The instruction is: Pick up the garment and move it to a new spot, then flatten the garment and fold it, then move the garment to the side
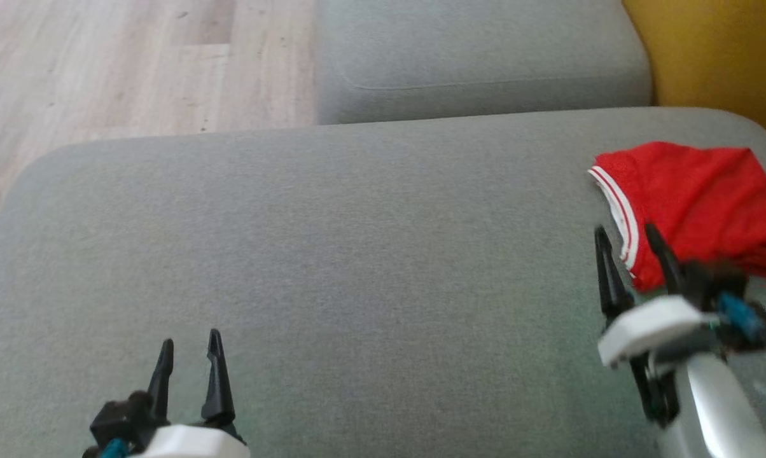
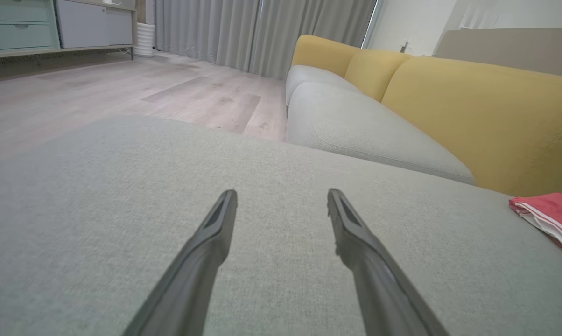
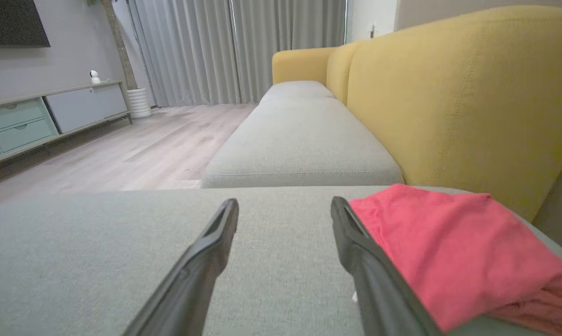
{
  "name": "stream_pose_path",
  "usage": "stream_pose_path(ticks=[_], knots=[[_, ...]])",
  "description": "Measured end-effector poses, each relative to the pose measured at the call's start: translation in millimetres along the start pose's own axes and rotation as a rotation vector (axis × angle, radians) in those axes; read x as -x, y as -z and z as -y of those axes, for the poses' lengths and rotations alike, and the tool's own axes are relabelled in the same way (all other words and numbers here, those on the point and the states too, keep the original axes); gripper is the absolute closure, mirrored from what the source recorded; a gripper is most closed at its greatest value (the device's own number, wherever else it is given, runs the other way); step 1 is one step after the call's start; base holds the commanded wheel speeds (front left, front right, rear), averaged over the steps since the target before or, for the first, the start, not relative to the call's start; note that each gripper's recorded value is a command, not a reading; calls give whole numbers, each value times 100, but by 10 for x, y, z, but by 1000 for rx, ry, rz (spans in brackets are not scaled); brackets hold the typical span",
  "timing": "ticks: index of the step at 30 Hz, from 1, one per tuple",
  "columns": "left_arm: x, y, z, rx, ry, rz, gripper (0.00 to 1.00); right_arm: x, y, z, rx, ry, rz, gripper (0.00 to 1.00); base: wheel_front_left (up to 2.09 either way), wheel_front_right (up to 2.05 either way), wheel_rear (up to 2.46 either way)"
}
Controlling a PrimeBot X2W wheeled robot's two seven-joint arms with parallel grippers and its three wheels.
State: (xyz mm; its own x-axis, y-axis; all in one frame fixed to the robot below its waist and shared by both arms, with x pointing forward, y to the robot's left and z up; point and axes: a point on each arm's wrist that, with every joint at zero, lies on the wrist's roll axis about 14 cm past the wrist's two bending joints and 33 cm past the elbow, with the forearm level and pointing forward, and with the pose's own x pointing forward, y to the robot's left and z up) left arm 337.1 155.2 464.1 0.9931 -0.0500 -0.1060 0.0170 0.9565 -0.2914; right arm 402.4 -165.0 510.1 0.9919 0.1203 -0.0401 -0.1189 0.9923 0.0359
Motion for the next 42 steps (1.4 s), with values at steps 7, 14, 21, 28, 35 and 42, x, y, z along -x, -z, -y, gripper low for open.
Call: stream_pose_path(ticks=[7,14,21,28,35,42], knots=[[90,-7,-70,-4,-28,10,0,319,202,-61,-23,6,-25,0,0,0,0],[96,1,11,-2,-8,9,0,521,299,-136,-88,-4,-36,0,0,0,0],[97,39,69,-5,11,-11,0,551,324,-261,-104,-37,-43,0,0,0,0],[112,63,68,-5,10,-24,0,547,376,-337,-110,-59,-60,0,0,0,0],[119,132,71,-4,8,-45,100,586,502,-332,-113,-54,-100,100,0,0,0],[286,466,-53,30,-41,-151,100,755,834,-300,-166,-28,-204,100,0,0,0]])
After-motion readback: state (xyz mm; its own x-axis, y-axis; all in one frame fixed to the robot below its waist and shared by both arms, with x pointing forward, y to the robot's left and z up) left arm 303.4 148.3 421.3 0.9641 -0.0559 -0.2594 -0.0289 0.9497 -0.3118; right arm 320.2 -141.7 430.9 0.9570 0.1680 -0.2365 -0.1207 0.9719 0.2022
